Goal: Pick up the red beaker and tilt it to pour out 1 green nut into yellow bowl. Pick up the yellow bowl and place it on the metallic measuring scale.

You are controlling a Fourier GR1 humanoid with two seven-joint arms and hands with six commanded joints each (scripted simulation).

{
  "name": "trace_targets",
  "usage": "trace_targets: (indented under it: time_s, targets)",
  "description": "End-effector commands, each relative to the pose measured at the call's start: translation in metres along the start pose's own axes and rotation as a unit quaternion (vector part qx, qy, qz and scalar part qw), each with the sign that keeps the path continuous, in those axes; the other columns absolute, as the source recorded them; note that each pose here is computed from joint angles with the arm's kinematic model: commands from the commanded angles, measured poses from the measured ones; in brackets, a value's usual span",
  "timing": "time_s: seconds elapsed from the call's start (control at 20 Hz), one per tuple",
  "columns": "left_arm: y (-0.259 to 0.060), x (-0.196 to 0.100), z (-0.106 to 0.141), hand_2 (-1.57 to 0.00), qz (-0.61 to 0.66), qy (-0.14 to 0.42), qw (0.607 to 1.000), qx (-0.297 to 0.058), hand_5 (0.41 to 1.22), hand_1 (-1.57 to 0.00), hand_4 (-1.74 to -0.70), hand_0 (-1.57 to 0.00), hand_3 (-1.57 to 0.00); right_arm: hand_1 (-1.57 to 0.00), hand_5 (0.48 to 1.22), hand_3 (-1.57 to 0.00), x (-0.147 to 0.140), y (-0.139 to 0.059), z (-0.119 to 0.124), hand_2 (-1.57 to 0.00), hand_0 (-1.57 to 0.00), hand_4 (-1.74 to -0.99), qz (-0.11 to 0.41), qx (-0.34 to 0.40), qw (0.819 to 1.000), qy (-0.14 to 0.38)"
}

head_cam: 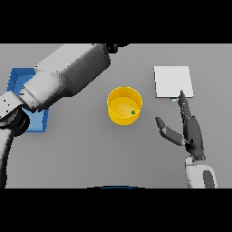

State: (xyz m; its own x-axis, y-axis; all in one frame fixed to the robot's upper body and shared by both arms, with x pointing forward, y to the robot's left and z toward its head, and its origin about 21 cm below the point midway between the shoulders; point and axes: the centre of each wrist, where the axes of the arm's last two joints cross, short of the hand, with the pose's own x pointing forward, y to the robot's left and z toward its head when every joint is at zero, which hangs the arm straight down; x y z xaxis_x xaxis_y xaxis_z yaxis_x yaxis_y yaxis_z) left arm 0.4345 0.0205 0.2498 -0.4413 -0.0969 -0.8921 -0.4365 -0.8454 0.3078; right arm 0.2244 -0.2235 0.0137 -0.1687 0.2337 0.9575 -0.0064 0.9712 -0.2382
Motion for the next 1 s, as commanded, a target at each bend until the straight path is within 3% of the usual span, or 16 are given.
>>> trace_targets:
  time_s: [0.0, 0.2, 0.35, 0.45, 0.65, 0.7, 0.75, 0.95]
  targets:
    - [-0.006, -0.015, 0.005, -1.57, 0.015, 0.015, 1.0, 0.006, 1.221, -1.57, -1.72, -1.57, -1.57, 0.0, 0.553, 0.0, 0.001, 0.001, -0.001, 0.0, 0.0, -1.131, 0.001, 0.006, 1.0, -0.006]
    - [-0.026, -0.084, 0.03, -1.57, 0.177, 0.133, 0.975, -0.013, 1.221, -1.57, -1.73, -1.57, -1.57, 0.0, 0.563, 0.0, 0.0, 0.006, -0.003, 0.0, 0.0, -1.104, -0.011, 0.019, 1.0, -0.015]
    - [-0.085, -0.125, 0.066, -1.57, 0.402, 0.217, 0.889, -0.025, 1.221, -1.57, -1.73, -1.57, -1.51, 0.0, 0.578, 0.0, -0.002, 0.006, -0.004, 0.0, 0.0, -1.105, -0.014, 0.026, 0.999, -0.014]
    - [-0.13, -0.136, 0.091, -1.57, 0.528, 0.247, 0.812, -0.011, 1.221, -1.57, -1.74, -1.57, -1.52, 0.0, 0.582, 0.0, 0.001, 0.004, -0.006, 0.0, 0.0, -1.116, -0.015, 0.027, 0.999, -0.024]
    - [-0.209, -0.111, 0.116, -1.57, 0.669, 0.31, 0.676, 0.006, 1.221, -1.57, -1.74, -1.57, -1.55, 0.0, 0.606, 0.0, 0.0, 0.004, -0.006, 0.0, 0.0, -1.127, 0.006, 0.029, 0.999, -0.015]
    - [-0.228, -0.097, 0.119, -1.57, 0.69, 0.333, 0.643, -0.004, 1.221, -1.57, -1.74, -1.57, -1.55, 0.0, 0.614, 0.0, -0.001, 0.002, -0.009, 0.0, 0.0, -1.132, 0.009, 0.033, 0.999, -0.014]
    - [-0.242, -0.082, 0.118, -1.57, 0.7, 0.363, 0.614, -0.027, 1.221, -1.57, -1.74, -1.57, -1.56, 0.0, 0.621, 0.0, -0.001, 0.001, -0.008, 0.0, 0.0, -1.132, 0.01, 0.038, 0.999, -0.019]
    - [-0.283, -0.035, 0.125, -1.57, 0.75, 0.433, 0.499, -0.027, 1.221, -1.57, -1.74, -1.57, -1.57, 0.0, 0.64, 0.0, -0.003, 0.001, -0.009, 0.0, 0.0, -1.133, 0.009, 0.046, 0.999, -0.012]
